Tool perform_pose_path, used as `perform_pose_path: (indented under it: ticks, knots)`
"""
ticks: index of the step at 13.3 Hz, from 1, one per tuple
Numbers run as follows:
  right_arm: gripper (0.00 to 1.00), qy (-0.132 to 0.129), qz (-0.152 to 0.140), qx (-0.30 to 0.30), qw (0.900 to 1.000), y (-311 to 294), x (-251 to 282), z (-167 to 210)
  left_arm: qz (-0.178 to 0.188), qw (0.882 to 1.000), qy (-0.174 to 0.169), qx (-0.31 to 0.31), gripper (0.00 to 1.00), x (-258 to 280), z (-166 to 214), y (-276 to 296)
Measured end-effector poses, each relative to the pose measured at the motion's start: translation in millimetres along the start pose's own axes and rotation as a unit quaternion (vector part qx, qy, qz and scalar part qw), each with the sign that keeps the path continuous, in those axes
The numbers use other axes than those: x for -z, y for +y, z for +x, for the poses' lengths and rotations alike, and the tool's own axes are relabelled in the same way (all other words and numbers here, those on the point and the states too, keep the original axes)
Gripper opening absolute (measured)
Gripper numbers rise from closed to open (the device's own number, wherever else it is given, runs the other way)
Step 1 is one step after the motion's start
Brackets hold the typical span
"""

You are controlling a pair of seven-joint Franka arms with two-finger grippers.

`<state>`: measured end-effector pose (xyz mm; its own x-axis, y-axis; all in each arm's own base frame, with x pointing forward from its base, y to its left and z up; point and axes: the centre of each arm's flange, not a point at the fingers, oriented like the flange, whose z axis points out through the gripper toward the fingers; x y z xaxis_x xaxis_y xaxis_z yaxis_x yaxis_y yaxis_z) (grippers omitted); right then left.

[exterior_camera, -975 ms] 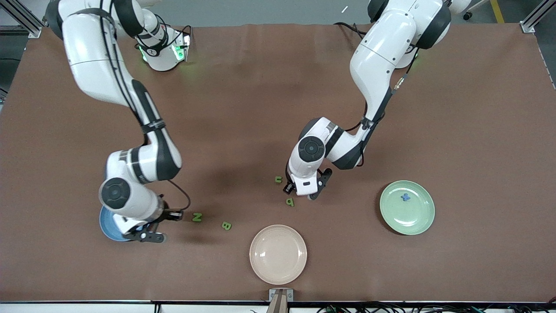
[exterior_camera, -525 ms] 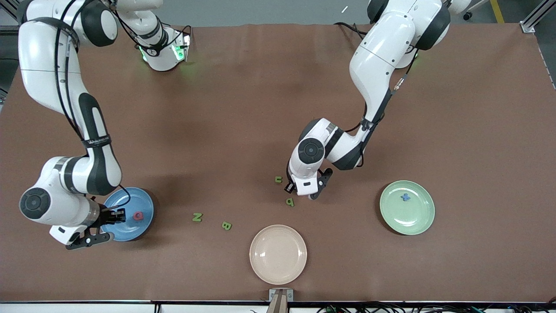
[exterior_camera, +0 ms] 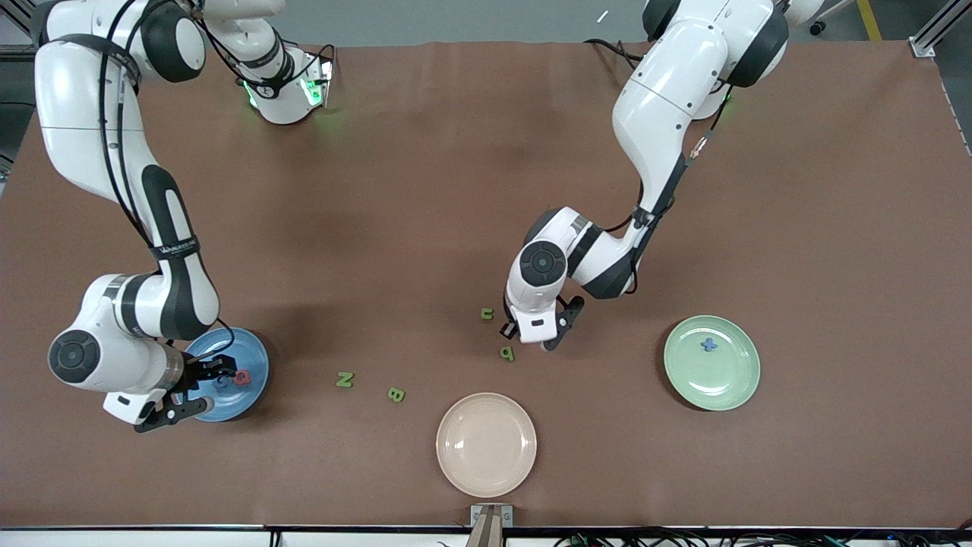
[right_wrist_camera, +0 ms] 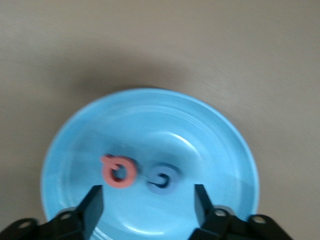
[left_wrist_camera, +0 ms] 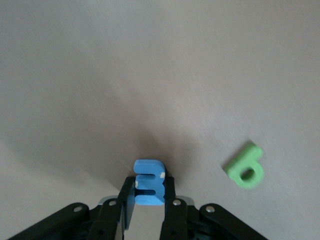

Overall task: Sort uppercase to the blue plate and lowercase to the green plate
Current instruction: 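Lower the blue m onto the green plate while the right gripper reaches Z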

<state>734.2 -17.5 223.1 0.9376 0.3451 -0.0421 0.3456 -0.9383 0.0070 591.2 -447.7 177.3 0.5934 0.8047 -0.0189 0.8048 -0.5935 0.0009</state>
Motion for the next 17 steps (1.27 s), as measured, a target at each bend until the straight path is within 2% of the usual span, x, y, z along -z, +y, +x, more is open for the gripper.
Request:
perform_pose_path:
  ticks: [1,3,5,6,9,11,14,17]
  knots:
    - [0.99,0.002,0.001,-0.009,1.000,-17.0,1.8,7.2,0.017,1.000,0.020,-0.005,0.27,1.9,13.3,-3.3]
    - [1.00,0.007,0.000,-0.072,0.997,-62.9,6.2,23.9,0.048,0.998,0.037,-0.013,0.27,14.4,58.0,-10.2]
    - [1.00,0.014,-0.001,-0.131,0.991,-111.4,8.2,37.6,0.059,0.997,0.036,-0.018,0.27,38.6,113.6,-17.5]
    - [1.00,0.024,-0.001,-0.150,0.988,-128.9,10.1,43.2,0.060,0.998,0.035,-0.013,0.27,50.8,143.7,-22.7]
    - [1.00,0.078,0.002,-0.191,0.978,-157.6,14.1,58.2,0.068,0.997,0.026,-0.025,0.27,68.8,223.1,-45.4]
    - [1.00,0.089,0.008,-0.226,0.970,-181.8,1.6,63.2,0.081,0.996,0.014,-0.046,0.27,63.2,263.5,-64.7]
    - [1.00,0.085,0.013,-0.245,0.966,-222.8,-21.5,65.4,0.090,0.994,0.000,-0.064,0.27,54.2,298.3,-85.2]
    - [0.98,0.083,0.012,-0.242,0.967,-237.2,-40.4,60.8,0.095,0.992,-0.007,-0.079,0.27,48.7,314.4,-96.6]
